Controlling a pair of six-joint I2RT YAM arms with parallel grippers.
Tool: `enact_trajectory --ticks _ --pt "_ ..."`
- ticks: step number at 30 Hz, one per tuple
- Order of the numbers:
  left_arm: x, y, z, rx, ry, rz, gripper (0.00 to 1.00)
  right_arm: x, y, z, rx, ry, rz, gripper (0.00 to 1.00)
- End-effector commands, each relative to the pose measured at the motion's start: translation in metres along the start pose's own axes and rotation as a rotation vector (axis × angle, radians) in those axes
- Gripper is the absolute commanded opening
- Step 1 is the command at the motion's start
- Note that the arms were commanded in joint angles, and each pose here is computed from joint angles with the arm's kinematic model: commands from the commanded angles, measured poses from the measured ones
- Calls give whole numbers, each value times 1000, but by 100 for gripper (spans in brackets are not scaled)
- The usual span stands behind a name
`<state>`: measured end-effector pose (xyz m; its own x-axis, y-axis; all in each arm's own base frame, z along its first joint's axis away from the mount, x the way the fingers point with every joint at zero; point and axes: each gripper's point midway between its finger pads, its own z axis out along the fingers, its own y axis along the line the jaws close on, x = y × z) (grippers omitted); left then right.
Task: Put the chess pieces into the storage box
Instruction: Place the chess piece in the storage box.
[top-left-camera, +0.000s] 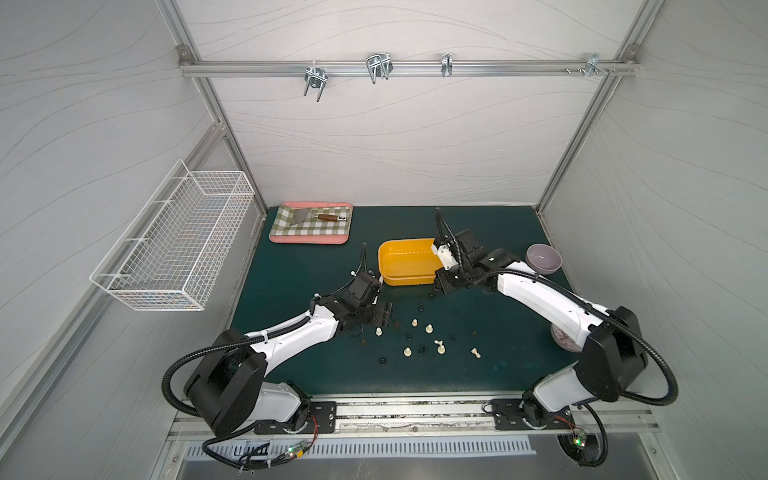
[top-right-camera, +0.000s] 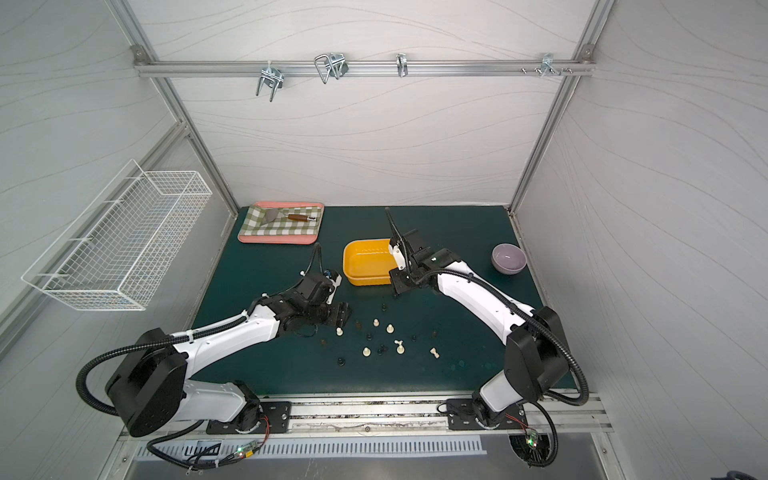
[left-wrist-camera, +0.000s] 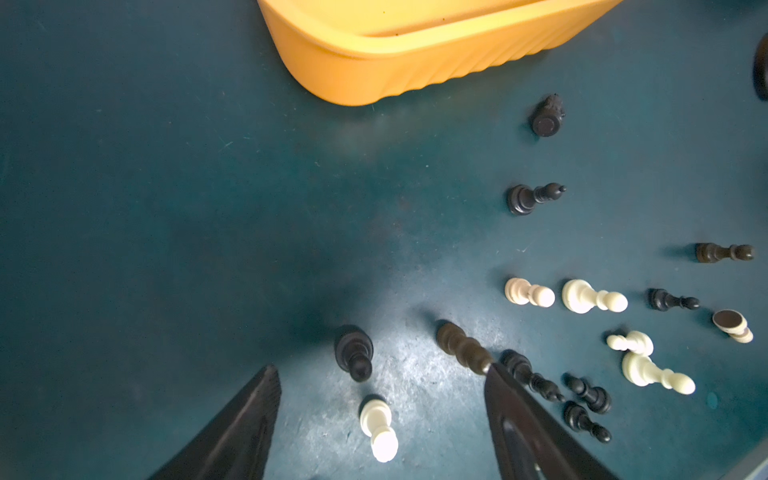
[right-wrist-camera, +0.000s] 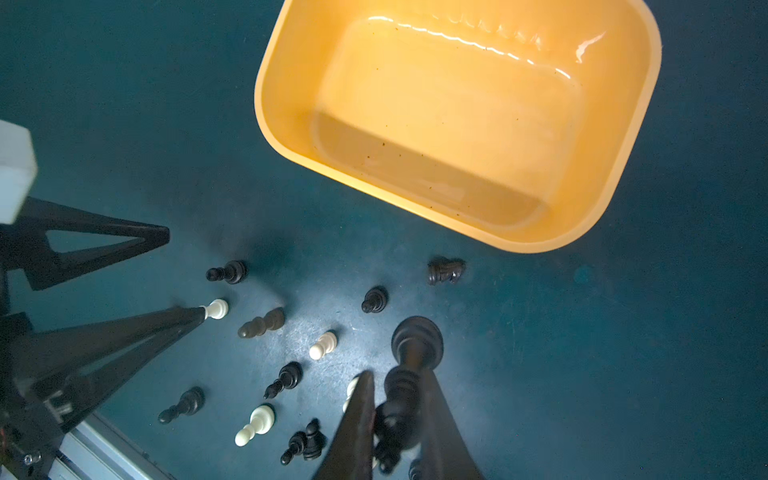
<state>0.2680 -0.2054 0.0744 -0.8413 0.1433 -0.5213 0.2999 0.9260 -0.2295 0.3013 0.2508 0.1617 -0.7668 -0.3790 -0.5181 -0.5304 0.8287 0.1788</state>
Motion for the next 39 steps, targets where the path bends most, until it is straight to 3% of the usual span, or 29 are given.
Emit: enact_trajectory --ticks 1,21,39 --pt "-23 -14 -5 36 -62 -10 78 -3 -4 -1 -9 18 -21 9" --pt "-25 -15 -7 38 -67 -8 79 -54 -32 -1 -4 -47 -15 9" --pt "-36 -25 -8 68 -67 12 79 -87 -44 33 -34 -55 1 8"
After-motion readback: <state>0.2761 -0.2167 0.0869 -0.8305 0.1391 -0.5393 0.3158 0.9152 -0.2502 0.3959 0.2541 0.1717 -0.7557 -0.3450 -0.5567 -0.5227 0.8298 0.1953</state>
